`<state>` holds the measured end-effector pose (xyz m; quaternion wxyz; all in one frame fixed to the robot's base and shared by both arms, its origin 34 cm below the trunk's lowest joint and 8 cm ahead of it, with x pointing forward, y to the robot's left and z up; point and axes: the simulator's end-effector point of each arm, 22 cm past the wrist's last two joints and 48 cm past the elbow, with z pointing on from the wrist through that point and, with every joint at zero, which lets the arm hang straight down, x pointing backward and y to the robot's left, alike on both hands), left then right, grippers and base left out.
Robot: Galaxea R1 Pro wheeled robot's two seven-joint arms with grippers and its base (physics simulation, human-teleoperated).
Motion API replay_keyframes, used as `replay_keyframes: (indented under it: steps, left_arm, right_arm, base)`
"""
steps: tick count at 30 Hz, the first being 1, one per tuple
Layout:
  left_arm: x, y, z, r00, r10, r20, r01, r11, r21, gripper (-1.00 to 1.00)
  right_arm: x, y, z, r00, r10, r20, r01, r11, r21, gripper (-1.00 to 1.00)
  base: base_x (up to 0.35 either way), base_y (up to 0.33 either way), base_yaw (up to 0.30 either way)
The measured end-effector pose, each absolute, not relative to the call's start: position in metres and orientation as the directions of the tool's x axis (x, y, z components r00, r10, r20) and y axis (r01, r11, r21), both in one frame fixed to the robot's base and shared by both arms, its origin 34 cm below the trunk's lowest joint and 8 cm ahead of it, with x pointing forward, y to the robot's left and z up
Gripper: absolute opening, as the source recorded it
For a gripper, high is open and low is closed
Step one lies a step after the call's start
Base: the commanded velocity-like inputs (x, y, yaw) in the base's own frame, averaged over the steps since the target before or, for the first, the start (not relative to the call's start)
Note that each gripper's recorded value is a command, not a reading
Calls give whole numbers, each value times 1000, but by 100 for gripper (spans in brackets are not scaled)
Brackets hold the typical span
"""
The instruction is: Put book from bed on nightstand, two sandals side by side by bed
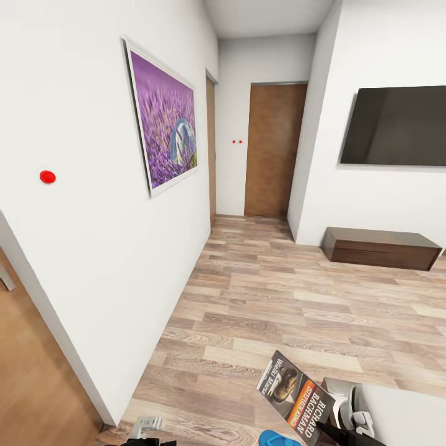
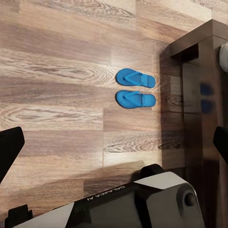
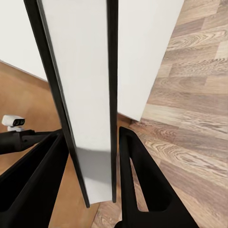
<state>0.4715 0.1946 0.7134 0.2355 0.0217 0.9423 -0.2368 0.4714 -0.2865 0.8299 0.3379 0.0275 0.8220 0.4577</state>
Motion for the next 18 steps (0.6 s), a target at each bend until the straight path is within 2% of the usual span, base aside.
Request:
replay_keyframes:
  steps: [11,18]
  left_arm:
    - [471,195,713,-888,-71,-454,152,887,-436,100]
    - [472,195,714,-888,-71,-455,152,887,-436,100]
  right_arm:
    - [472,-286,830,-770,354,-531,-265,579,771,-100]
    - [472,-286,830,-770,354,-530,-265,579,771,-100]
  base:
    - [0,0,4]
    - [0,0,183]
